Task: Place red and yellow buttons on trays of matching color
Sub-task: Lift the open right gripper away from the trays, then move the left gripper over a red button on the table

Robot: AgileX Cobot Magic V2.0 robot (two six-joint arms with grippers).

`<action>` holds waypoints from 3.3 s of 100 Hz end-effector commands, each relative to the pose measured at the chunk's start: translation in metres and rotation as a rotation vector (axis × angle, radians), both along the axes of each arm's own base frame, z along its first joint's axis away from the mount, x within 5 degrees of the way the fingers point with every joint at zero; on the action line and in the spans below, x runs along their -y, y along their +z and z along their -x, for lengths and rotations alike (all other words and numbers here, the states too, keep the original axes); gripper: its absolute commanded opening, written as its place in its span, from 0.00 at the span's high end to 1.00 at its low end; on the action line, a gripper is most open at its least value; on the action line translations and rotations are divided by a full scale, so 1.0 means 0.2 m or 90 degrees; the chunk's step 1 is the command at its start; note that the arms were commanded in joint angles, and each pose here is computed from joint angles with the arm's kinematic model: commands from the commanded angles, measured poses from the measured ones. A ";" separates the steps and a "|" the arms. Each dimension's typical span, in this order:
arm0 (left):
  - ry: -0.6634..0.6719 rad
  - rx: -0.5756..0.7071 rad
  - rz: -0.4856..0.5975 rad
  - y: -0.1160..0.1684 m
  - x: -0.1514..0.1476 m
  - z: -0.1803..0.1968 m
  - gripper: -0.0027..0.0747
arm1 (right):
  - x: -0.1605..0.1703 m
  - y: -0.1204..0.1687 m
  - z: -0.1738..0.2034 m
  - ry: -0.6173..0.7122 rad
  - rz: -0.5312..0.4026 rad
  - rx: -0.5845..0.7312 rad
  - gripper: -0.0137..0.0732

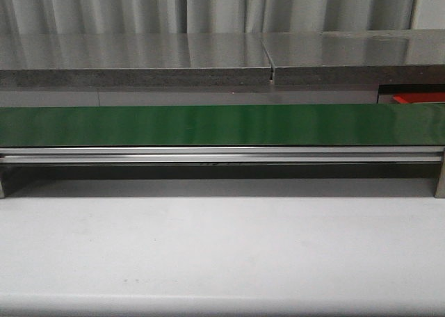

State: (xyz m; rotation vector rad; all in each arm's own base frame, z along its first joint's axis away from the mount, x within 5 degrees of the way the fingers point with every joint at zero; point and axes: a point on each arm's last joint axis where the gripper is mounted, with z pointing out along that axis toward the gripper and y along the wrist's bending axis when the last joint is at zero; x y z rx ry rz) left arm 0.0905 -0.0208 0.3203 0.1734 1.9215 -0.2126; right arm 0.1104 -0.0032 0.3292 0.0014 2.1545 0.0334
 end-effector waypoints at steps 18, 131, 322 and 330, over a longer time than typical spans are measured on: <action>0.012 0.053 0.021 0.07 0.00 -0.01 0.99 | -0.01 0.01 0.07 -0.003 0.014 0.069 0.71; 0.012 0.051 0.017 0.07 0.00 -0.01 0.58 | -0.01 0.01 0.07 -0.003 0.014 0.069 0.98; 0.299 -0.359 0.154 -0.29 -0.80 -1.57 0.25 | -0.01 0.01 0.07 -0.003 0.014 0.069 0.98; 0.308 -0.363 0.162 -0.32 -0.82 -1.59 0.25 | -0.01 0.01 0.07 -0.003 0.014 0.069 0.98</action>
